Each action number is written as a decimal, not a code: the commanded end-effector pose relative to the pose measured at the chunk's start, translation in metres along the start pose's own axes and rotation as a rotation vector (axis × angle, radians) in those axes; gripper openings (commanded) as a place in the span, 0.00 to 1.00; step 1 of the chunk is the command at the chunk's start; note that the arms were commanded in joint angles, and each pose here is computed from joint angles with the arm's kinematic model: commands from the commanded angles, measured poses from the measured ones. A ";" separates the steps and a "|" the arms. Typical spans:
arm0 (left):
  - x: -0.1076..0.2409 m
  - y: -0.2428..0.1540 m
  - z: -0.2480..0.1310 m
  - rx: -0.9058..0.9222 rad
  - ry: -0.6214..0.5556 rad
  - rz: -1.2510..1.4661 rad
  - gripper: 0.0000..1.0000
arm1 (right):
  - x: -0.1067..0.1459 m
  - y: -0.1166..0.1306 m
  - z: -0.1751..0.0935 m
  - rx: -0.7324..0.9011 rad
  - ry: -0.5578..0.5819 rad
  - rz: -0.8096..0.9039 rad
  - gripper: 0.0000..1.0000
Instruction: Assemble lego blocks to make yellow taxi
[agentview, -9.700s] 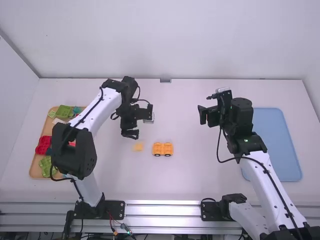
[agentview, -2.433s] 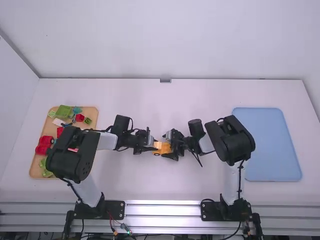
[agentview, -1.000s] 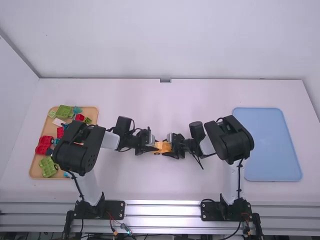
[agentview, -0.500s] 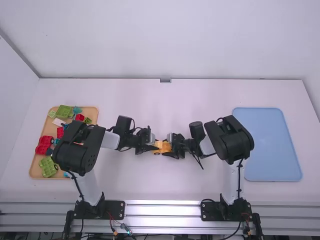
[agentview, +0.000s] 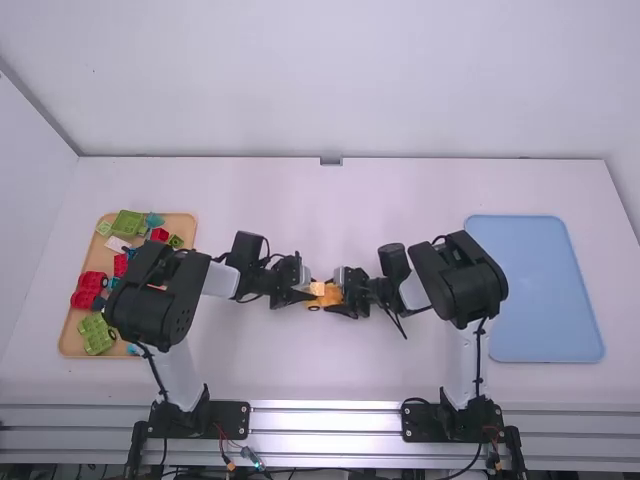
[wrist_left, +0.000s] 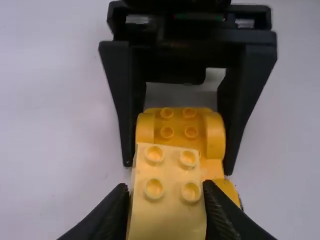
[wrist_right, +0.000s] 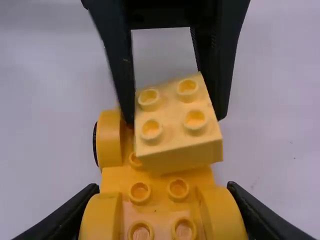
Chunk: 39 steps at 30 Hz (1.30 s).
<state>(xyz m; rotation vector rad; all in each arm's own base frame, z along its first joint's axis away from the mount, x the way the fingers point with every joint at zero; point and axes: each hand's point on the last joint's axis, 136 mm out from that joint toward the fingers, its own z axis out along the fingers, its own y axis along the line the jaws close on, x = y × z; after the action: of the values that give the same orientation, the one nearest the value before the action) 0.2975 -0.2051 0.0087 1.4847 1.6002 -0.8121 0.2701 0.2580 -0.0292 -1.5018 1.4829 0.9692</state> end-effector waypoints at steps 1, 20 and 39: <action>0.013 -0.004 0.000 -0.002 0.045 -0.048 0.36 | 0.009 0.001 0.000 0.010 0.025 0.028 0.52; -0.007 -0.004 -0.010 -0.010 0.027 -0.045 0.35 | 0.009 0.002 0.000 0.007 0.024 0.028 0.52; -0.008 -0.013 -0.010 0.029 0.014 -0.078 0.47 | 0.009 0.001 0.000 0.008 0.022 0.029 0.52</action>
<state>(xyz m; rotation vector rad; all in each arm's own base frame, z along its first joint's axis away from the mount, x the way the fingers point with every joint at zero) 0.2840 -0.2026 0.0142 1.4638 1.6735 -0.8826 0.2702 0.2579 -0.0293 -1.5012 1.4832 0.9671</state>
